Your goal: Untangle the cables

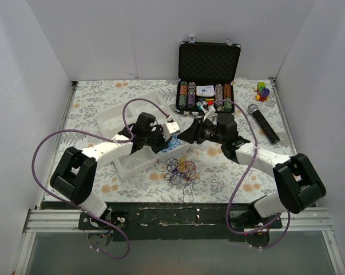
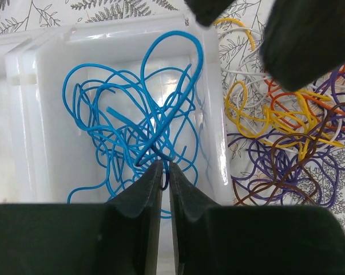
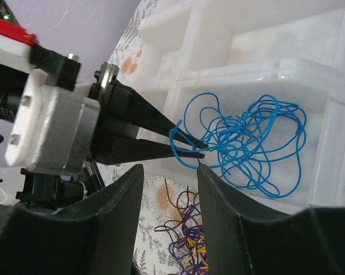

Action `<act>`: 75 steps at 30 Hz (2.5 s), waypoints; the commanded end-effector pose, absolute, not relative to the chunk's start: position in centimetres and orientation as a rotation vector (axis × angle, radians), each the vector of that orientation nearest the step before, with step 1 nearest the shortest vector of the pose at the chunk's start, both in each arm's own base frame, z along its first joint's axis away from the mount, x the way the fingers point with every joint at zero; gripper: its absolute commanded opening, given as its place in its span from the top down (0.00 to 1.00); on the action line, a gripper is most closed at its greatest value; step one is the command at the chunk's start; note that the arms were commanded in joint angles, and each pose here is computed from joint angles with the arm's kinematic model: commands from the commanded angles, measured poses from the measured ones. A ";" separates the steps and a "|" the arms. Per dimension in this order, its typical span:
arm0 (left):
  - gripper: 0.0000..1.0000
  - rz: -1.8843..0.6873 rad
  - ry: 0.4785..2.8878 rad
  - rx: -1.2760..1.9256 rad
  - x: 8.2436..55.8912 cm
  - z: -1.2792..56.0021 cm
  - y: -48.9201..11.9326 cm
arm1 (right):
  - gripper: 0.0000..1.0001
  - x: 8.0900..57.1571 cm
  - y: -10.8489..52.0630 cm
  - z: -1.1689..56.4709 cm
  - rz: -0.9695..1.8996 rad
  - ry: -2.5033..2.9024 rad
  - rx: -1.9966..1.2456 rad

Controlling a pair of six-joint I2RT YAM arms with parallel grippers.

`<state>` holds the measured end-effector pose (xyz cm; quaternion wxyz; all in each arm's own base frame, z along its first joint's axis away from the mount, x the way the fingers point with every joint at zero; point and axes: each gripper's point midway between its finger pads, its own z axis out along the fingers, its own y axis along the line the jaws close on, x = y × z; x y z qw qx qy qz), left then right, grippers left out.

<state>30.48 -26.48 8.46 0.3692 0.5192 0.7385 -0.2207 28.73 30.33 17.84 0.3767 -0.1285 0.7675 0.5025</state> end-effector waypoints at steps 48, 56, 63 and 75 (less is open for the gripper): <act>0.46 -0.723 1.570 0.825 26.3 35.9 -19.8 | 0.30 20.1 36.8 11.1 0.730 2.076 -1.171; 0.46 -0.730 1.551 0.751 24.4 37.7 -18.8 | 0.34 19.3 38.2 9.2 0.385 1.970 -1.403; 0.46 -0.706 1.531 0.685 23.8 38.5 -17.9 | 0.46 21.3 37.8 8.4 0.227 1.957 -1.363; 0.46 -0.659 1.517 0.671 23.1 38.8 -17.0 | 0.94 21.8 38.9 10.6 0.287 1.901 -1.282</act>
